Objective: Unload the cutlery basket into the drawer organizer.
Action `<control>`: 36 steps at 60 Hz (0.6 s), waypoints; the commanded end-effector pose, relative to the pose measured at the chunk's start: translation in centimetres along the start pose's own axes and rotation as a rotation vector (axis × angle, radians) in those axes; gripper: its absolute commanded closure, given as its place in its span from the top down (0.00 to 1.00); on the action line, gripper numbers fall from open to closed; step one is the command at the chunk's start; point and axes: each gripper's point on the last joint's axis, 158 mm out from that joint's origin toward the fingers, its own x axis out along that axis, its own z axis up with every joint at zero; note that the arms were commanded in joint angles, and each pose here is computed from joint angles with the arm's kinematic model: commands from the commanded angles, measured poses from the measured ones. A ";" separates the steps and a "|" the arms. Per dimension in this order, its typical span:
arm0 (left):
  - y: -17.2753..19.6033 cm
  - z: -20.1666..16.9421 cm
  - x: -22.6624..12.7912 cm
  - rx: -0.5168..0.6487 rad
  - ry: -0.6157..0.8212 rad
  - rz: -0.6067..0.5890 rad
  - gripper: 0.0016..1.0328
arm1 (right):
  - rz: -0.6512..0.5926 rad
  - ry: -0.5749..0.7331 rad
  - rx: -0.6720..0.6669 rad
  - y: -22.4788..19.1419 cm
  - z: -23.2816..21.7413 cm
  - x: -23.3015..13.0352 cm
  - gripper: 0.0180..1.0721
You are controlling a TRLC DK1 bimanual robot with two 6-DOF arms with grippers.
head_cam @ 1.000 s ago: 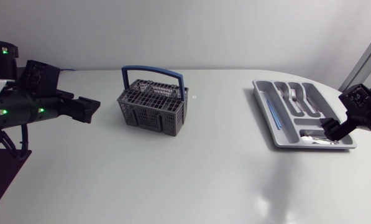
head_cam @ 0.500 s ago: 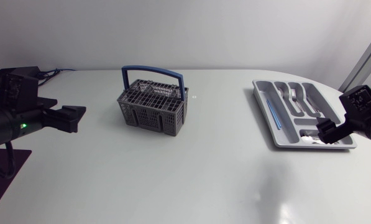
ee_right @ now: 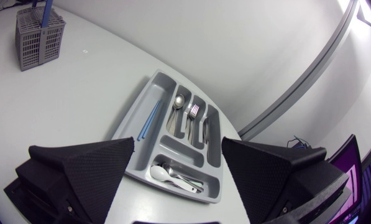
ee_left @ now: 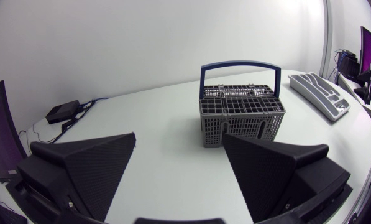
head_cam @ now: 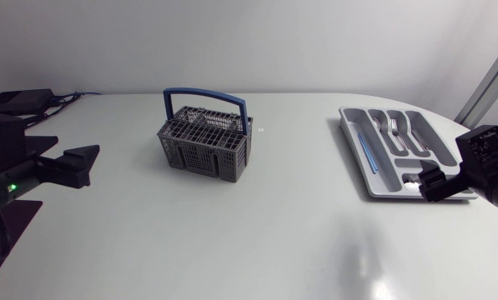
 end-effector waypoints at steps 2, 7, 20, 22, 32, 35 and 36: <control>-0.1 -0.7 -0.4 -0.018 -0.017 0.004 0.96 | -0.020 -0.018 0.051 0.2 -0.2 -0.4 0.96; -0.2 -1.0 -0.6 -0.025 -0.021 0.005 0.96 | -0.047 -0.049 0.109 -0.1 0.0 -0.9 0.96; -0.3 -0.9 -1.7 -0.020 -0.078 0.018 0.96 | -0.086 -0.092 0.116 0.0 0.3 -2.0 0.96; -0.3 -0.8 -1.9 -0.020 -0.090 0.020 0.96 | -0.090 -0.101 0.114 0.1 0.4 -2.3 0.96; -0.4 -1.3 -2.8 -0.031 -0.138 0.037 0.96 | -0.125 -0.172 0.111 0.6 0.9 -4.0 0.96; -0.5 -1.6 -3.0 -0.039 -0.148 0.042 0.96 | -0.128 -0.174 0.103 1.0 0.8 -4.2 0.96; -0.5 -1.6 -3.0 -0.041 -0.151 0.043 0.96 | -0.128 -0.176 0.100 1.1 0.8 -4.2 0.96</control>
